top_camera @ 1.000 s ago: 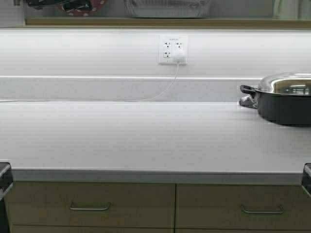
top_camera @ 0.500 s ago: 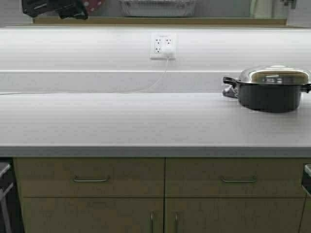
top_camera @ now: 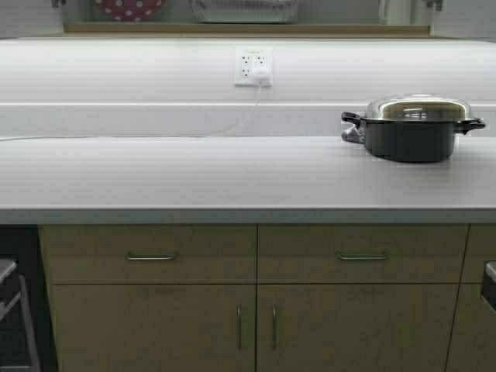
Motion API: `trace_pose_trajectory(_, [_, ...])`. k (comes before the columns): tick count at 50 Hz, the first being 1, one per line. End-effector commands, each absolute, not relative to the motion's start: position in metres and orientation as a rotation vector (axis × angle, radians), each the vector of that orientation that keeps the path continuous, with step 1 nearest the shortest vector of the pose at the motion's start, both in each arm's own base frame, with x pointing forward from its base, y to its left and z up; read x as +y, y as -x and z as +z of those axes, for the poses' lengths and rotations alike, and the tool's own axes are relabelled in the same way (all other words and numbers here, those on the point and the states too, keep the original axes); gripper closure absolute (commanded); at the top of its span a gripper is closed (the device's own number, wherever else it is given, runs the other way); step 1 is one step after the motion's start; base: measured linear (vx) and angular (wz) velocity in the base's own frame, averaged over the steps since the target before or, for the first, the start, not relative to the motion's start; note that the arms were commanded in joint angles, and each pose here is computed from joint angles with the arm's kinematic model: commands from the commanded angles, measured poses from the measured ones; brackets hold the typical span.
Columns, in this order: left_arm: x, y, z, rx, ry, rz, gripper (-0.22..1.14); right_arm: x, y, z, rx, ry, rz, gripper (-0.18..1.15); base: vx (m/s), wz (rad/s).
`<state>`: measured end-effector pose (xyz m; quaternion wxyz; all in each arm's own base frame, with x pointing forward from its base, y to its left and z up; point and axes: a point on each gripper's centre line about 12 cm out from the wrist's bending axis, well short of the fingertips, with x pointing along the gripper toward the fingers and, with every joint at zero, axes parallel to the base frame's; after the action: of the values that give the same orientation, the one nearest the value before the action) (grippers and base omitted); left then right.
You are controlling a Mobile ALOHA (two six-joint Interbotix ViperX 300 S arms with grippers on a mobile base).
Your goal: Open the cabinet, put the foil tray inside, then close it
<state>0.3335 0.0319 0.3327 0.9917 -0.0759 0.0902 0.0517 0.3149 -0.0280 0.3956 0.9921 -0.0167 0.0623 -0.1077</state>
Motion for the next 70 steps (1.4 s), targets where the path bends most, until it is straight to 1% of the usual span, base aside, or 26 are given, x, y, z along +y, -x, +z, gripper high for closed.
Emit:
trace_pose_trajectory(1, [0.077, -0.339, 0.389, 0.040, 0.144, 0.222, 0.87, -0.094, -0.313, 0.434, 0.020, 0.025, -0.383, 0.90, -0.15, 0.06])
trace_pose_trajectory(6, [0.108, -0.346, 0.414, -0.014, 0.138, 0.298, 0.87, -0.131, -0.325, 0.445, -0.023, 0.012, -0.421, 0.90, -0.14, 0.03])
trace_pose_trajectory(11, [0.136, -0.357, 0.424, -0.033, 0.135, 0.359, 0.87, -0.158, -0.342, 0.448, -0.045, -0.032, -0.442, 0.90, -0.10, 0.03])
trace_pose_trajectory(18, [0.151, -0.385, 0.421, -0.025, 0.138, 0.367, 0.87, -0.179, -0.363, 0.451, -0.056, -0.044, -0.455, 0.90, -0.06, 0.03])
trace_pose_trajectory(25, [0.157, -0.414, 0.408, -0.011, 0.161, 0.356, 0.87, -0.190, -0.389, 0.444, -0.045, -0.042, -0.439, 0.90, -0.04, 0.02])
trace_pose_trajectory(34, [0.127, -0.450, 0.398, -0.007, 0.154, 0.266, 0.87, -0.196, -0.420, 0.414, -0.009, -0.066, -0.383, 0.90, -0.01, 0.01])
trace_pose_trajectory(39, [0.107, -0.458, 0.397, -0.002, 0.154, 0.220, 0.87, -0.186, -0.431, 0.404, -0.005, -0.084, -0.328, 0.90, 0.00, 0.00])
trace_pose_trajectory(45, [0.075, -0.461, 0.394, 0.011, 0.153, 0.153, 0.87, -0.161, -0.438, 0.404, -0.012, -0.079, -0.250, 0.90, 0.00, 0.00])
trace_pose_trajectory(53, [0.036, -0.449, 0.399, 0.003, 0.142, 0.068, 0.87, -0.121, -0.436, 0.407, -0.017, -0.066, -0.156, 0.90, 0.01, 0.02])
trace_pose_trajectory(60, [0.028, -0.425, 0.399, 0.001, 0.135, 0.053, 0.87, -0.088, -0.419, 0.413, -0.032, -0.060, -0.082, 0.90, 0.00, 0.00])
trace_pose_trajectory(64, [0.027, -0.411, 0.397, -0.009, 0.136, 0.049, 0.87, -0.064, -0.402, 0.413, -0.041, -0.056, -0.014, 0.90, 0.00, 0.00])
trace_pose_trajectory(70, [0.023, -0.391, 0.390, -0.018, 0.135, 0.037, 0.87, -0.039, -0.378, 0.405, -0.033, -0.063, 0.047, 0.90, 0.02, -0.01])
